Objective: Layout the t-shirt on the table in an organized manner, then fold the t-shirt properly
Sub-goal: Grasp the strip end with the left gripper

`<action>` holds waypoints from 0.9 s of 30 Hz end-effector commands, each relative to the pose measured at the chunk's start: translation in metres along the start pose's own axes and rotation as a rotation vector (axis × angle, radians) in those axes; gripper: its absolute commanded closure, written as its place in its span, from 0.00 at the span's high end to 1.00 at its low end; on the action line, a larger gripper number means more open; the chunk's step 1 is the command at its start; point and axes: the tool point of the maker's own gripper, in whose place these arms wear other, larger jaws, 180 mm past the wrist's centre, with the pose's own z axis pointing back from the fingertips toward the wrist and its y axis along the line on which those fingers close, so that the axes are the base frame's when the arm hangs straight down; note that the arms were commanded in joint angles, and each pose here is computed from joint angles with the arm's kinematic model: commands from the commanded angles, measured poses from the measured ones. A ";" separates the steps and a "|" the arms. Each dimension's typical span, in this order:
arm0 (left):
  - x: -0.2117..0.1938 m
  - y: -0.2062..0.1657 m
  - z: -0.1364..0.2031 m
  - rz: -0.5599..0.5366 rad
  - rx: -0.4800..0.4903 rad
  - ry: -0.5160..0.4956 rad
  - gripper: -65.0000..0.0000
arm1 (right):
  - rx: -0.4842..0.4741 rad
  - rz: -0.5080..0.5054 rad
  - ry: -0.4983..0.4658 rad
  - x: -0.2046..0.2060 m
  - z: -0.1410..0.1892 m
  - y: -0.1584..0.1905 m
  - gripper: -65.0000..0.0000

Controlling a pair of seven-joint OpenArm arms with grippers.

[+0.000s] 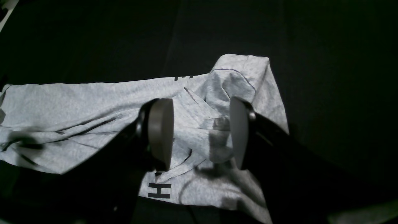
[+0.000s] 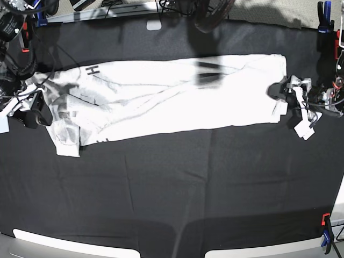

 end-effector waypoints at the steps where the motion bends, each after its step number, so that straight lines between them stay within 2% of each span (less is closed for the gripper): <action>1: -0.028 -0.007 -0.012 0.028 -0.018 0.100 0.69 | 0.010 0.034 -0.047 0.016 0.004 0.001 0.44; 5: -0.037 -0.024 -0.021 0.063 -0.089 0.098 0.69 | 0.010 0.034 -0.048 0.016 0.004 0.001 0.44; 13: -0.022 -0.040 -0.022 0.055 -0.172 0.034 0.69 | 0.010 0.034 -0.048 0.016 0.004 0.001 0.44; 24: -0.021 -0.040 -0.022 0.056 -0.173 0.028 0.68 | 0.010 0.034 -0.049 0.016 0.004 0.001 0.44; 25: -0.021 -0.040 -0.021 0.056 -0.171 0.028 0.66 | 0.010 0.034 -0.049 0.016 0.004 0.001 0.44; 26: -0.021 -0.038 -0.021 0.053 -0.165 0.031 0.60 | 0.010 0.034 -0.048 0.016 0.004 0.001 0.44; 27: -0.023 -0.035 -0.021 0.045 -0.149 0.041 0.49 | 0.010 0.034 -0.049 0.016 0.004 0.001 0.44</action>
